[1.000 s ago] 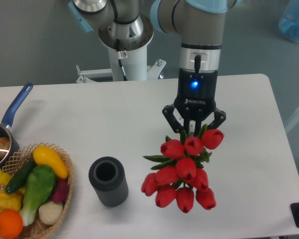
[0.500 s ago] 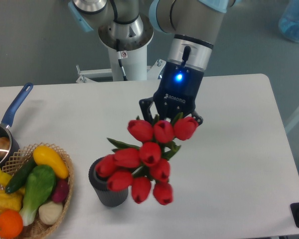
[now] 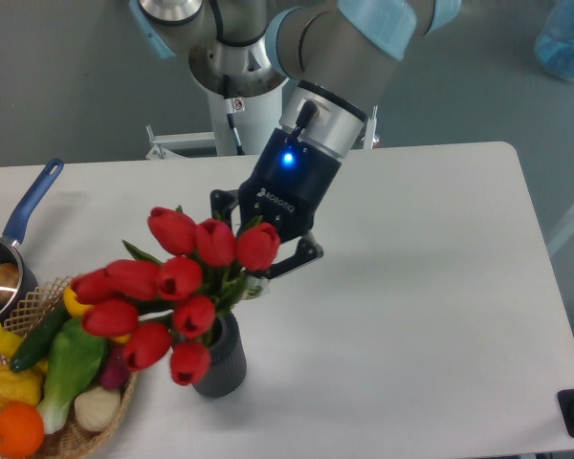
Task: Insert the flowers into the vase
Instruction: 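Carry the tulips toward the dark grey vase, tilting the bouquet, then align the tulip stems above the vase opening and lower them in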
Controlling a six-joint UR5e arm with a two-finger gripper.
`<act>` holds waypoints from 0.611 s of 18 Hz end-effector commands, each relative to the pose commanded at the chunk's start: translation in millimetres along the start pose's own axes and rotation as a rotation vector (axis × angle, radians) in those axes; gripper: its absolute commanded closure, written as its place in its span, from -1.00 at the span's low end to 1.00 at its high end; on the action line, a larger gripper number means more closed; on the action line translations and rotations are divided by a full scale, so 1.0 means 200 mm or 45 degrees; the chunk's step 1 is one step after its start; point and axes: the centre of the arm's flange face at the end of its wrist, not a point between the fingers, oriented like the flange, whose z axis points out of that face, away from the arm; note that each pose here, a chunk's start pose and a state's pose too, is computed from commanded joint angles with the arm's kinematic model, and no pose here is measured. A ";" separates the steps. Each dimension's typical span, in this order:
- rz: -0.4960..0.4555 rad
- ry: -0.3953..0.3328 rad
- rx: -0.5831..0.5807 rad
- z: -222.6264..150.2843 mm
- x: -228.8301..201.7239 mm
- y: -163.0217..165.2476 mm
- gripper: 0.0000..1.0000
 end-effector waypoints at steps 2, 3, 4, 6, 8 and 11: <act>-0.022 0.031 0.034 -0.01 0.00 0.02 0.85; -0.027 0.041 0.050 -0.02 -0.01 0.04 0.86; -0.034 0.049 0.071 -0.04 -0.02 0.05 0.86; -0.023 0.084 0.103 -0.03 -0.02 0.08 0.86; 0.021 0.111 0.119 -0.01 0.00 0.15 0.86; 0.032 0.148 0.173 0.00 -0.04 0.17 0.90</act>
